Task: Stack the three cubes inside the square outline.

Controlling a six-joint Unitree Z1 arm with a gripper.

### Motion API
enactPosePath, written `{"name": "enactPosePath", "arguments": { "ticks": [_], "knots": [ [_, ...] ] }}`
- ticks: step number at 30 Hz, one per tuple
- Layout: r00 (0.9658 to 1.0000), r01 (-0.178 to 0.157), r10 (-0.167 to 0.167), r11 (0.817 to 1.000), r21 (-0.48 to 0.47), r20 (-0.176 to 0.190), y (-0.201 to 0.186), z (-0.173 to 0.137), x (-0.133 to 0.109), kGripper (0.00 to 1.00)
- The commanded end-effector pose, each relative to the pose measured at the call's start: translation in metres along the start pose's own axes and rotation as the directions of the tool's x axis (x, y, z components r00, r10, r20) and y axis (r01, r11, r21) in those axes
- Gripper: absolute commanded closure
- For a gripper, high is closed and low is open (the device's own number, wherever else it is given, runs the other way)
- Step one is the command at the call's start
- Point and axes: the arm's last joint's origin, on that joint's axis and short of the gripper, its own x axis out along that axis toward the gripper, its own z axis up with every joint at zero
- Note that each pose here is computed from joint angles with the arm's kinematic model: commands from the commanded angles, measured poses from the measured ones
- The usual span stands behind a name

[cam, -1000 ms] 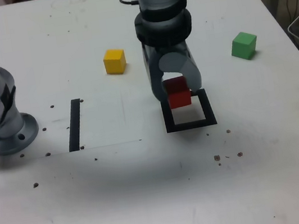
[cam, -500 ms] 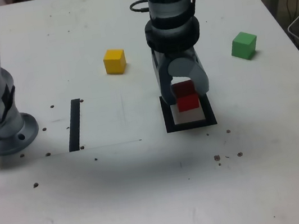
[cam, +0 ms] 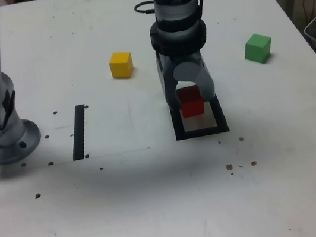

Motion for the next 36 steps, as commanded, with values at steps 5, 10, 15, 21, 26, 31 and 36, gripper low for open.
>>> {"name": "enactPosePath", "arguments": {
  "ticks": [5,10,15,21,26,31,36],
  "knots": [
    [1.0000,0.002,-0.002,1.000,0.002,-0.007,-0.0001,0.0015,0.0044,0.75],
    [1.0000,0.004,-0.004,1.000,0.006,-0.001,-0.0018,0.0017,0.0032,0.75],
    [1.0000,0.007,-0.007,1.000,0.009,0.001,-0.0039,0.0022,0.0040,0.75],
    [1.0000,0.008,-0.008,1.000,0.009,0.003,-0.0046,0.0053,0.0073,0.47],
    [0.9999,0.005,-0.005,1.000,0.008,0.012,-0.0048,0.0068,0.0102,0.07],
    [1.0000,0.002,-0.002,1.000,0.007,0.010,-0.0046,0.0055,0.0107,0.01],
    [0.9999,-0.001,0.001,1.000,0.004,0.011,-0.0042,0.0048,0.0082,0.01]
  ]
}}
